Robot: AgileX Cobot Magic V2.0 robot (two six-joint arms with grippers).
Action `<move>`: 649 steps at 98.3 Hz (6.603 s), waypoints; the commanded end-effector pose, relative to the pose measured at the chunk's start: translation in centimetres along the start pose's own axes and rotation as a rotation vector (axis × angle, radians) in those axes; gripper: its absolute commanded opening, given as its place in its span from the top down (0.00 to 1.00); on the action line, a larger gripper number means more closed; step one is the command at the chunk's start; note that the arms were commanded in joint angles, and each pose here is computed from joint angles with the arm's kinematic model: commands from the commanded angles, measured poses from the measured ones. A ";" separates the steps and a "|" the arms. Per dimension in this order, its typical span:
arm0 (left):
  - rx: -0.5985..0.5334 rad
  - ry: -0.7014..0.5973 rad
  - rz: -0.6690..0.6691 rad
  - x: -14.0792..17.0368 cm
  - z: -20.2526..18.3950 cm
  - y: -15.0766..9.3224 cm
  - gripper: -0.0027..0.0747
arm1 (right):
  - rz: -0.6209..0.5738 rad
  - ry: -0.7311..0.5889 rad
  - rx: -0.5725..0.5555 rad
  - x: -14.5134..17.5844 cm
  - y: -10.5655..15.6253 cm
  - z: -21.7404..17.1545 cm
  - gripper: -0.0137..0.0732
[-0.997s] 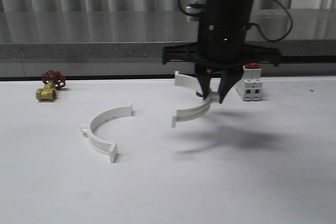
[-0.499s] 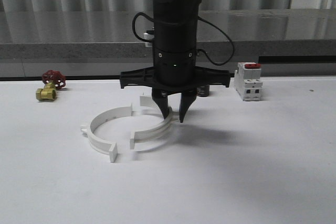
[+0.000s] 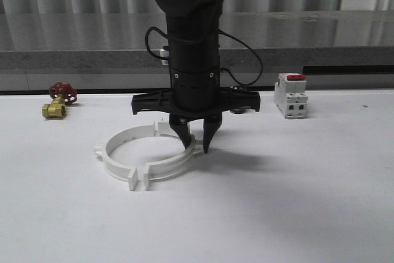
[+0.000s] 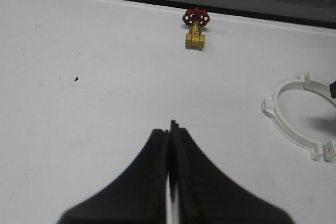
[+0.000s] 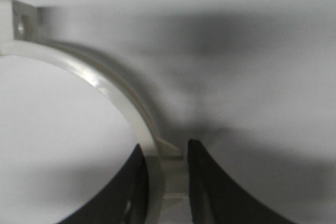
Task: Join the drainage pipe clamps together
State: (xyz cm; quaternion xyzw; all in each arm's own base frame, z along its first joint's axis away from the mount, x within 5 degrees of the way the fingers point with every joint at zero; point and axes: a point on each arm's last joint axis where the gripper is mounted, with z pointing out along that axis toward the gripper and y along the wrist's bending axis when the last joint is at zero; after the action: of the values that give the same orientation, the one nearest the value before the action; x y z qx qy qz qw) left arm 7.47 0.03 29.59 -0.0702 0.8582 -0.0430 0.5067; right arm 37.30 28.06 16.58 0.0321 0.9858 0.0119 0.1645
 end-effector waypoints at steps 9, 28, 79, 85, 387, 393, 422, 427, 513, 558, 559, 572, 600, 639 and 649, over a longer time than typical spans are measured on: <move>0.023 -0.086 0.001 -1.3 -0.4 -0.3 0.99 | 0.016 -0.102 -0.061 -1.5 0.2 -3.6 0.89; 0.023 -0.086 0.001 -1.3 -0.4 -0.3 0.99 | 0.025 -0.102 -0.067 -1.3 0.5 -3.7 0.89; 0.023 -0.086 0.001 -1.3 -0.4 -0.3 0.99 | 0.032 -0.109 -0.082 -1.1 1.0 -3.8 0.89; 0.023 -0.086 0.001 -1.3 -0.4 -0.3 0.99 | 0.031 -0.108 -0.082 -1.1 1.0 -3.8 0.89; 0.025 -0.086 -0.001 -1.3 -0.4 -0.3 0.99 | 0.014 -0.547 -0.021 18.9 -29.0 -22.9 0.92; 0.025 -0.086 -0.001 -1.3 -0.4 -0.3 0.99 | 0.014 -0.547 -0.021 18.9 -29.0 -22.9 0.92; 0.025 -0.086 -0.001 -1.3 -0.4 -0.3 0.99 | 0.009 -0.561 -0.014 18.9 -29.0 -22.9 0.92; 0.025 -0.086 -0.001 -1.3 -0.4 -0.3 0.99 | 0.006 -0.594 -0.020 18.9 -29.0 -22.9 0.92; 0.025 -0.086 -0.001 -1.3 -0.4 -0.3 0.99 | 0.043 -1.285 -0.090 26.8 -29.8 -15.4 0.92; 0.025 -0.086 -0.001 -1.3 -0.4 -0.3 0.99 | 0.037 -1.331 -0.101 26.8 -29.8 -15.0 0.92; 0.025 -0.086 -0.001 -1.3 -0.4 -0.3 0.99 | 0.037 -1.330 -0.101 26.8 -29.8 -15.0 0.92; 0.025 -0.086 -0.001 -1.3 -0.4 -0.3 0.99 | 0.031 -1.329 -0.110 26.8 -29.7 -15.0 0.92; 0.025 -0.086 -0.001 -1.3 -0.4 -0.3 0.99 | 0.027 -1.328 -0.116 26.8 -29.7 -15.0 0.92; 0.025 -0.086 -0.001 -1.3 -0.4 -0.3 0.99 | 0.027 -1.328 -0.116 26.8 -29.7 -15.0 0.92; 0.025 -0.086 -0.001 -1.3 -0.4 -0.3 0.99 | 0.027 -1.328 -0.116 26.8 -29.7 -15.0 0.92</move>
State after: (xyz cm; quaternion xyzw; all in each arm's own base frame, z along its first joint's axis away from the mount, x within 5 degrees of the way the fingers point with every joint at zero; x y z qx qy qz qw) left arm 7.47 0.03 29.59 -0.0696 0.8582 -0.0427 0.5067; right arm 5.67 -0.02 19.52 0.0459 0.7150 0.0447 0.6962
